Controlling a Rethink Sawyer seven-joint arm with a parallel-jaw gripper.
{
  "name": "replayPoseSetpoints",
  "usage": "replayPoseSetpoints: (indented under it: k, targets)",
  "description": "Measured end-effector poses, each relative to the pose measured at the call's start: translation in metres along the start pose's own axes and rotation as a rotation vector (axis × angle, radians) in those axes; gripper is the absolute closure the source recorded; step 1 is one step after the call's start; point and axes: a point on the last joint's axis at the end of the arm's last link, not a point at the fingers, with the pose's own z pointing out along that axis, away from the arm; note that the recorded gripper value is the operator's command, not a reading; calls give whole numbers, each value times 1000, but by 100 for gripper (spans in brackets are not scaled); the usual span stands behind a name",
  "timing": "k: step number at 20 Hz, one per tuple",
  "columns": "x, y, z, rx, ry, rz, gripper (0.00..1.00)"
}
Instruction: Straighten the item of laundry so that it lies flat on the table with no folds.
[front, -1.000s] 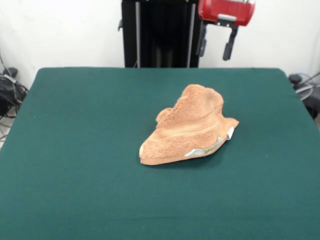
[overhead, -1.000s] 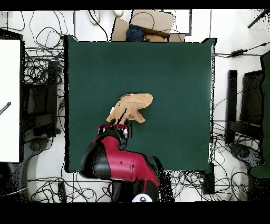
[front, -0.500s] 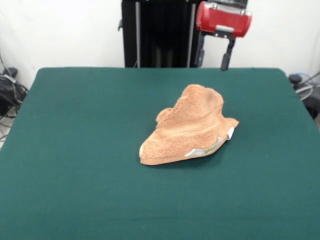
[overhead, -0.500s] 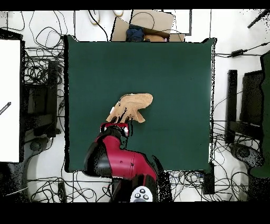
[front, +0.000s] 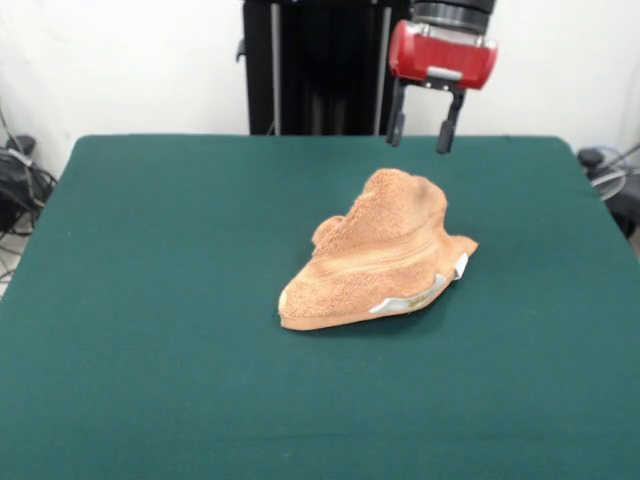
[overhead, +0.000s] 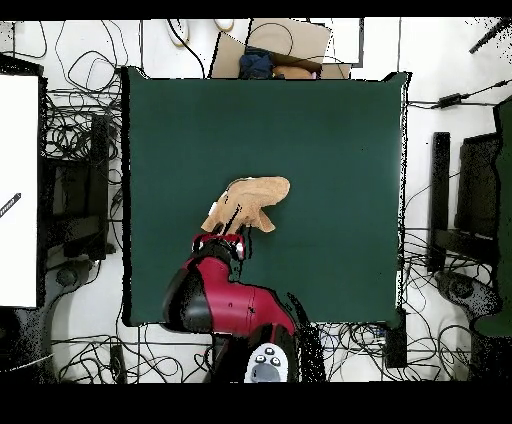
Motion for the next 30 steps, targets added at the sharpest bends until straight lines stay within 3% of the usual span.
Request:
replayPoseSetpoints:
  k: [11, 18, 30]
  targets:
    - [2, -1, 11, 18, -80, 5, 0]
    - [19, 2, 19, 25, -103, 0, 0]
    - [56, 4, 36, 25, -53, -2, 0]
